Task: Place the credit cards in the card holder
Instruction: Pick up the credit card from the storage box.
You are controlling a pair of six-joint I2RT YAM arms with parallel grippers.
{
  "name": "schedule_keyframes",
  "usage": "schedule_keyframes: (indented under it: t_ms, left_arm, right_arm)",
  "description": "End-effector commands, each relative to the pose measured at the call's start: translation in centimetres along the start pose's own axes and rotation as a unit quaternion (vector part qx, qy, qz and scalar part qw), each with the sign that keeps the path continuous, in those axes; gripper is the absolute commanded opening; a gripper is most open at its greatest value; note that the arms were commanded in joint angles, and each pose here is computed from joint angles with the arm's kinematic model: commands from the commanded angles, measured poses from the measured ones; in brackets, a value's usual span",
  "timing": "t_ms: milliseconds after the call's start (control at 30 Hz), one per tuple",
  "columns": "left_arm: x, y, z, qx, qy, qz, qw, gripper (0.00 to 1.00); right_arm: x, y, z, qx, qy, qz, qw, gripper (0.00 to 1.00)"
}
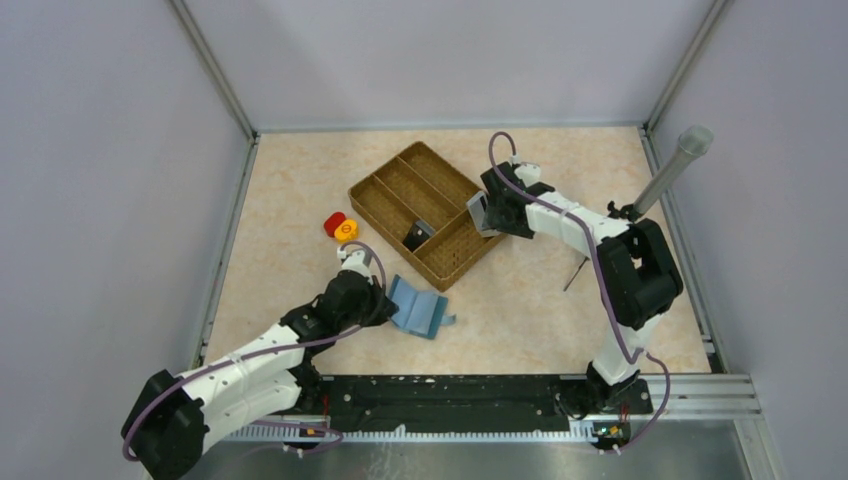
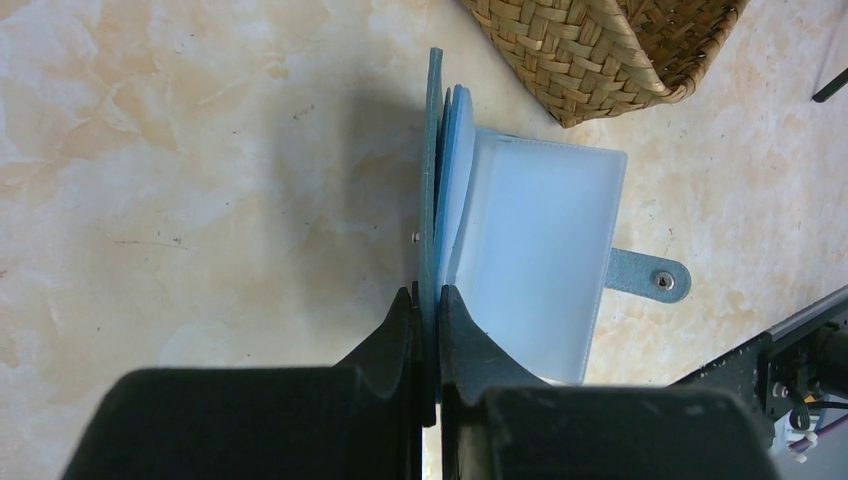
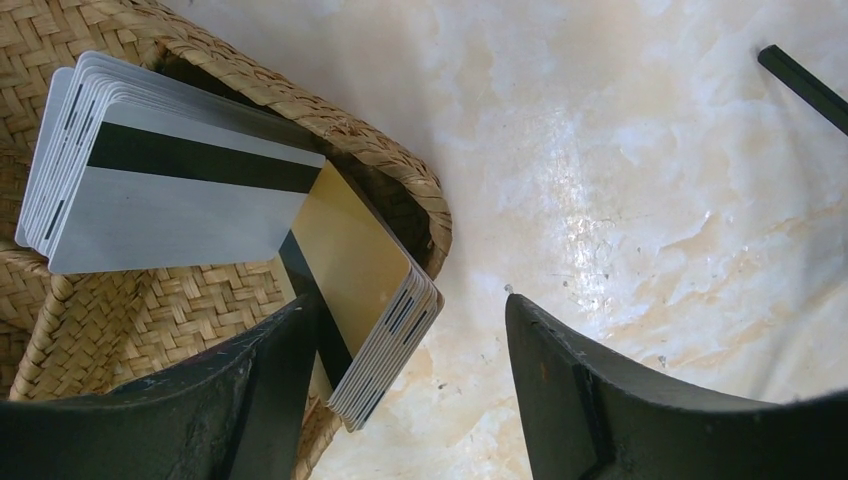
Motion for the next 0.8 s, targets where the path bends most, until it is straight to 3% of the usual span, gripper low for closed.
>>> schedule_keyframes:
  t_ms: [0,767]
  left_arm:
    - [-0.1,0.2,0.1,0.01,-0.013,-0.003,1.0,0.0]
    - [-0.1,0.3,-0.1,0.009,-0.014,-0.004,1.0,0.0]
  right_arm:
    - [-0.6,-1.0,0.0,0.001,-0.009,-0.019,1.0,0.66]
    - [-3.2,-1.3,1.2,0.009,-0.026,0.003,1.0,0.53]
Point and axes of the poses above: each gripper's point midway between its finger pads, its own x axis out along the fingers, its own y axis along the line the jaws close on, z = x × y, the point moved 7 cm from there along -x, back along the fingers, and after that the axes turned 8 degrees about x, right-handed, at the moved point
